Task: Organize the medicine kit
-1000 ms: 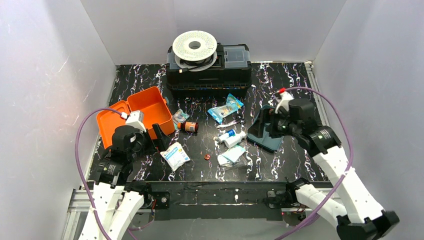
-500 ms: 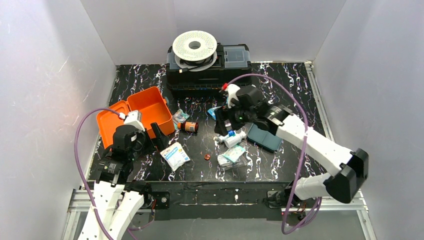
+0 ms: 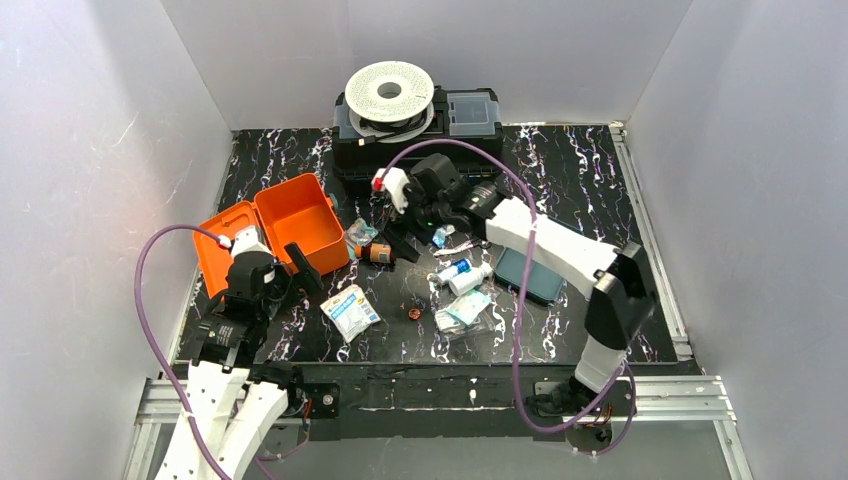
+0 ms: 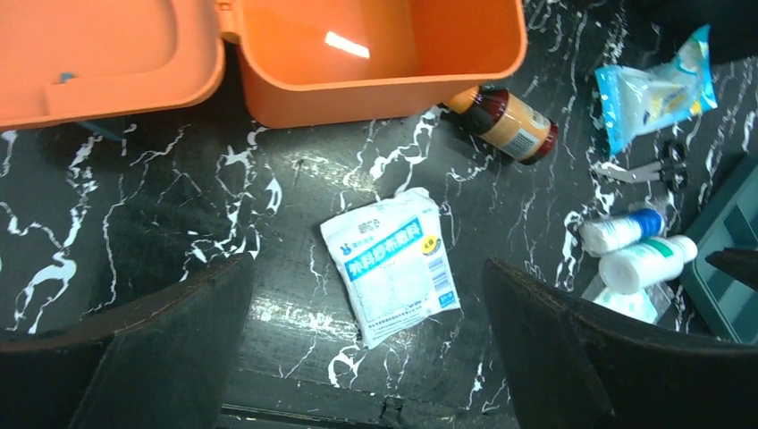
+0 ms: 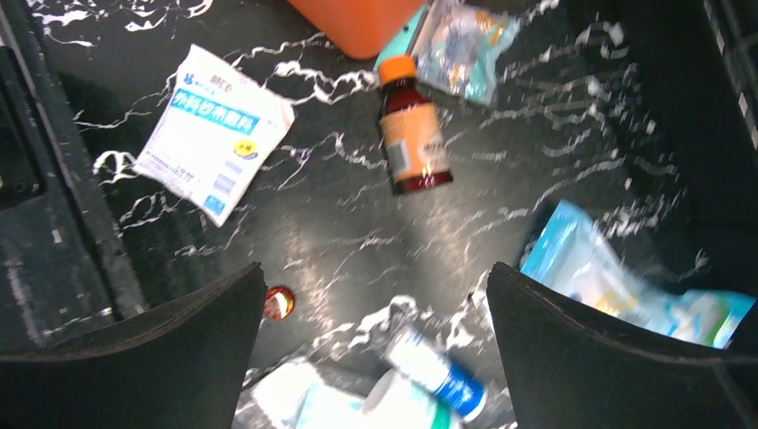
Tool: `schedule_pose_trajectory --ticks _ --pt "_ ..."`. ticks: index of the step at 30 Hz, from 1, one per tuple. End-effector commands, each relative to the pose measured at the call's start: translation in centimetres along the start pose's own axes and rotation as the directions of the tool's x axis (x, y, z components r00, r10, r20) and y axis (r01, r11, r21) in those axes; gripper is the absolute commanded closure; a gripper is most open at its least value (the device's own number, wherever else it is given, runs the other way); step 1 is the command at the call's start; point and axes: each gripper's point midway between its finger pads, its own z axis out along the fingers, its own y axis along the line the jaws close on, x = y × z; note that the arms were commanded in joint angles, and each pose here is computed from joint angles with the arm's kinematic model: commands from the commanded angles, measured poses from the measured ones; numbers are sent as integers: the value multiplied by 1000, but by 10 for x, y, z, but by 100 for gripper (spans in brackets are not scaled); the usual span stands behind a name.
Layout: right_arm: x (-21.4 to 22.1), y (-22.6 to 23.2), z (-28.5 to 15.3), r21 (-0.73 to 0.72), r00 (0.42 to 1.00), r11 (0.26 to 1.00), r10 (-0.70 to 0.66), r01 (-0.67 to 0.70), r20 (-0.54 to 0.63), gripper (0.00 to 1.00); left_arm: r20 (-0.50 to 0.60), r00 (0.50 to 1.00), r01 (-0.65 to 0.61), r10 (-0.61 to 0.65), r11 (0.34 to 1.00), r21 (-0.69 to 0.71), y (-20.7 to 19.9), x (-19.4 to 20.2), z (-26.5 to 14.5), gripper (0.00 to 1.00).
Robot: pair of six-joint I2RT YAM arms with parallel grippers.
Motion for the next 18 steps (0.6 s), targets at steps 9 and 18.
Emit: schedule_pose_trajectory --ticks 9,18 --pt "-28 -8 69 -159 959 946 -283 282 17 0 60 996 76 -68 986 -148 23 -12 -5 0" --pt "-9 -13 114 -252 959 933 -279 256 -58 0 40 997 64 -59 986 -157 22 -10 -1 1"
